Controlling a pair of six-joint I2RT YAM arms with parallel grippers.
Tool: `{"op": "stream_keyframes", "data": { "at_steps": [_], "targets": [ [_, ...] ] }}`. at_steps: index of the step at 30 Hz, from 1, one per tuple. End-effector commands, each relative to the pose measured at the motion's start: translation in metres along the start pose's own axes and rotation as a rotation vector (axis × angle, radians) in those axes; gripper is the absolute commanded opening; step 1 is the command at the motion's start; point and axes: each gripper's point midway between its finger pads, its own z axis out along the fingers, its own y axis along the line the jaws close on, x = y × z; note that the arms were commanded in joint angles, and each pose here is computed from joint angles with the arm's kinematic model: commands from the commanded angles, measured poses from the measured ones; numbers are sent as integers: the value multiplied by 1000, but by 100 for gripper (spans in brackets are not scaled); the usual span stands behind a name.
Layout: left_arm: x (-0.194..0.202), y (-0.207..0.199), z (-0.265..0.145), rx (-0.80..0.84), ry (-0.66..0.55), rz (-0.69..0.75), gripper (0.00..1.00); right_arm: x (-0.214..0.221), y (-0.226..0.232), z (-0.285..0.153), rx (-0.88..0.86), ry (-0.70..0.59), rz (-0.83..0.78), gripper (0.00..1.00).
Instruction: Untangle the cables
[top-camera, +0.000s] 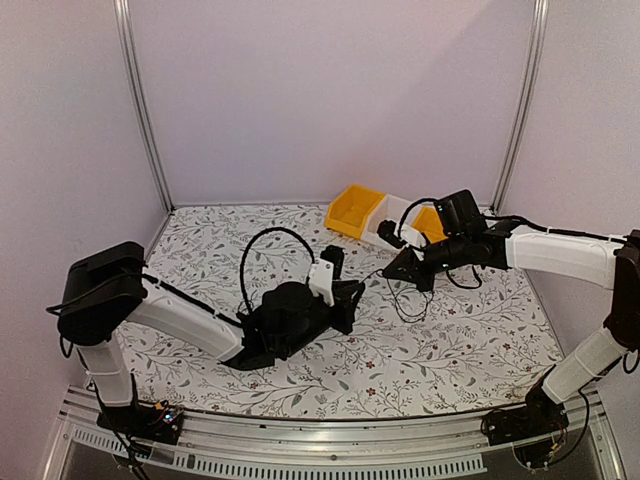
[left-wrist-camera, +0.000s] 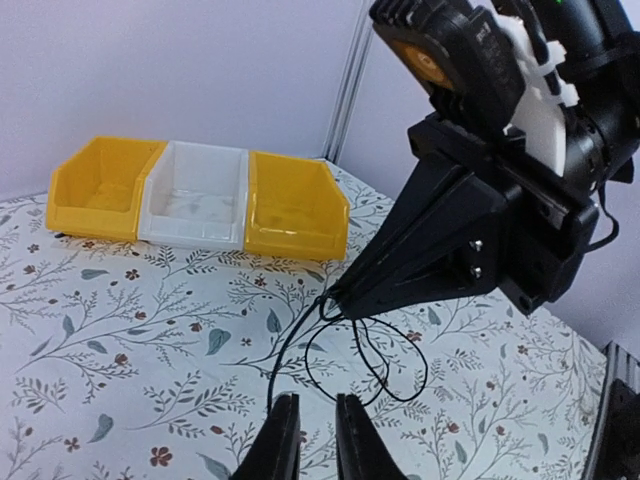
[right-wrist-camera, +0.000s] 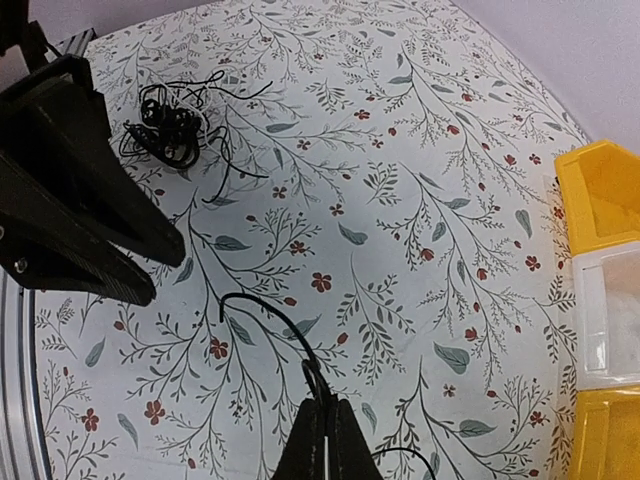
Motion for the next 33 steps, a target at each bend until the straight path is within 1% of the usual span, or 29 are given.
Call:
{"op": "stream_keyframes", "data": {
  "at_steps": [1,6,15,19,27,29,33],
  "targets": [
    [-8,-9,18,-29,-61,-131,6,-11,-5,-2,35,-37,30,0],
    [-7,-16,37,-7,-56,-156,5,-12,-4,-2,28,-46,45,0],
    [1,2,58,6,-27,-231,5,-15,2,-5,2,-61,36,0],
    [-1,2,61,31,-40,-237,5,-14,3,-5,-2,-61,35,0],
    [-4,-25,57,185,-48,-232,14,-12,-5,-3,34,-50,48,0],
    [-3,-28,57,199,-47,-231,16,-11,-5,-2,35,-47,50,0],
    [-3,-23,60,168,-51,-233,15,-12,-3,-2,23,-53,47,0]
  ]
}}
